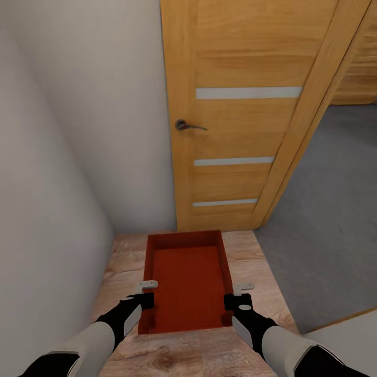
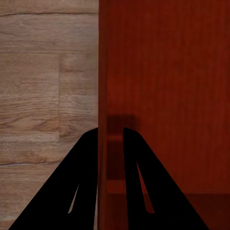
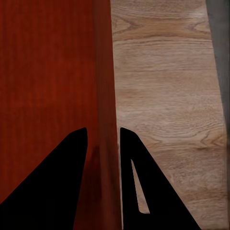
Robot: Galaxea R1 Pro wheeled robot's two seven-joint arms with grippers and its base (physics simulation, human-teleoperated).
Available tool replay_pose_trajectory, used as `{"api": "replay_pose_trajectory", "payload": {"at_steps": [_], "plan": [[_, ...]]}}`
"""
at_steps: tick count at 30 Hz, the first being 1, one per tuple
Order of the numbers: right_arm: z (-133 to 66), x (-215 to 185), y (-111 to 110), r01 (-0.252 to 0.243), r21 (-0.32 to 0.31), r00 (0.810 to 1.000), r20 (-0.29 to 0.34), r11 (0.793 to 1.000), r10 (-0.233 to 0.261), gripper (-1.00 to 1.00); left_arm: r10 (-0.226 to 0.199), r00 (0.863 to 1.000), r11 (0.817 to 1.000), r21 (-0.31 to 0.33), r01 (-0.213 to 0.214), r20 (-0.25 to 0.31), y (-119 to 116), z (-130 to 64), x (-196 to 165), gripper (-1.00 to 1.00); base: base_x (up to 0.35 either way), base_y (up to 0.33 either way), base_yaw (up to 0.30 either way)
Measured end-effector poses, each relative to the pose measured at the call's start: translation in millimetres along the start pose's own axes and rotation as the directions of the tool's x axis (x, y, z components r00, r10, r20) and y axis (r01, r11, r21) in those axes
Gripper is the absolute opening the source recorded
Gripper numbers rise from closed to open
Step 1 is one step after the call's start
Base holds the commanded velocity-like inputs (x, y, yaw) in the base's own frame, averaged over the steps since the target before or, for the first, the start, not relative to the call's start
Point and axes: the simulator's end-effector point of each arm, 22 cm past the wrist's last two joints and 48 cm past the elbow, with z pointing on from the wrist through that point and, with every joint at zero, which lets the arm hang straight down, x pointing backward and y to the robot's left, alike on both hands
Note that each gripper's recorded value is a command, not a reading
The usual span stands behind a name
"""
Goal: Move the two storage containers from the living room to the garage. In the garage, place one container on the floor and stack the other container on top of it (either order is fine).
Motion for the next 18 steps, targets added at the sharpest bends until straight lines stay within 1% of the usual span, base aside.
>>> {"api": "replay_pose_trajectory", "payload": {"at_steps": [18], "plan": [[0.0, 0.3, 0.1, -0.002, 0.000, 1.000, 0.000, 1.000, 0.002, -1.00, 0.001, 1.000, 1.000, 0.000, -0.001, 0.000, 0.0, 0.0, -0.2, -1.00, 0.000, 0.000, -0.276]]}}
